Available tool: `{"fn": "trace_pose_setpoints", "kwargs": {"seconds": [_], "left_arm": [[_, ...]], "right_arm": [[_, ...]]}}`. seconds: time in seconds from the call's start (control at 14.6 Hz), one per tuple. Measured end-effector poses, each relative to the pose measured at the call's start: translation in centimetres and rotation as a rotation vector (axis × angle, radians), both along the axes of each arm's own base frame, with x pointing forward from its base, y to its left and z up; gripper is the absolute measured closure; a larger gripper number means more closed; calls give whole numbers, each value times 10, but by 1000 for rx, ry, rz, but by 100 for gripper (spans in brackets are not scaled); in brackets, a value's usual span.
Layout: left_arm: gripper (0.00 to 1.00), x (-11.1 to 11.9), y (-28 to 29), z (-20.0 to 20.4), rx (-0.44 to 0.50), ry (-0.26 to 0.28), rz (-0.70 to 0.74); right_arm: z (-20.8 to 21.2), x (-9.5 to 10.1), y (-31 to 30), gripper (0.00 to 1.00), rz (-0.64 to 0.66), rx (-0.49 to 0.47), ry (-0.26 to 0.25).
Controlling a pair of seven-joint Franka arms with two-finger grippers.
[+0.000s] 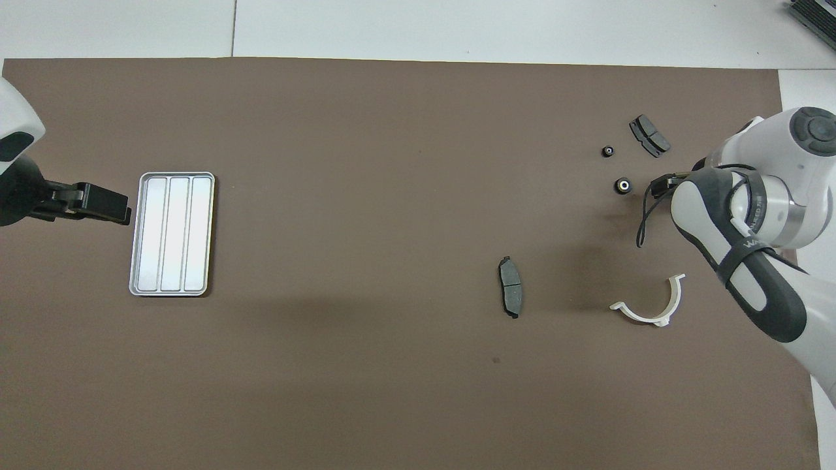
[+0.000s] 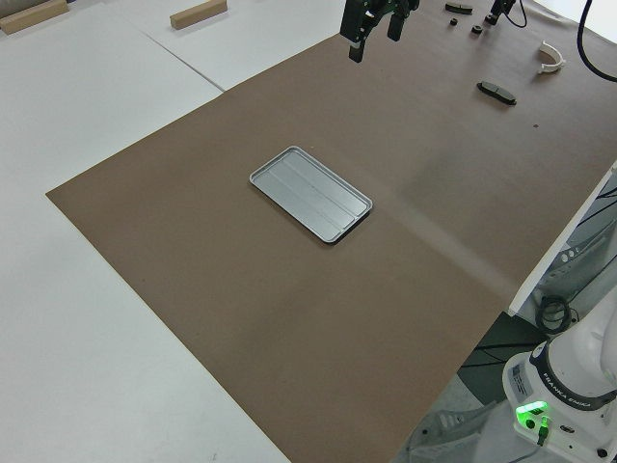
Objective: Pick bearing gear from pile to tray
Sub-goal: 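Lower the right gripper onto a black bearing in the pile and grasp it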
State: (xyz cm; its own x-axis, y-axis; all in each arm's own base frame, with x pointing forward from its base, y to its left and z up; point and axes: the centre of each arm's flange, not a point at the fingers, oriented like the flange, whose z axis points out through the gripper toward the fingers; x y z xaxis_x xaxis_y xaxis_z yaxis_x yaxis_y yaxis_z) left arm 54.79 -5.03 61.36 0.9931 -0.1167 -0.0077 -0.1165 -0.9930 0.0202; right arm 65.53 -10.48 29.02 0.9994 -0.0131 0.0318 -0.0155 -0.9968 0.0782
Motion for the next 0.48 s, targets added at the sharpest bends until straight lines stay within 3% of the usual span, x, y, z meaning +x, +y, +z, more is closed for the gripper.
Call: {"fn": "trace_pose_setpoints", "kwargs": {"seconds": [0.48], "left_arm": [[0,0,0,0,0,0,0]], "right_arm": [[-2,1,3,17,-68,1,-31]]}}
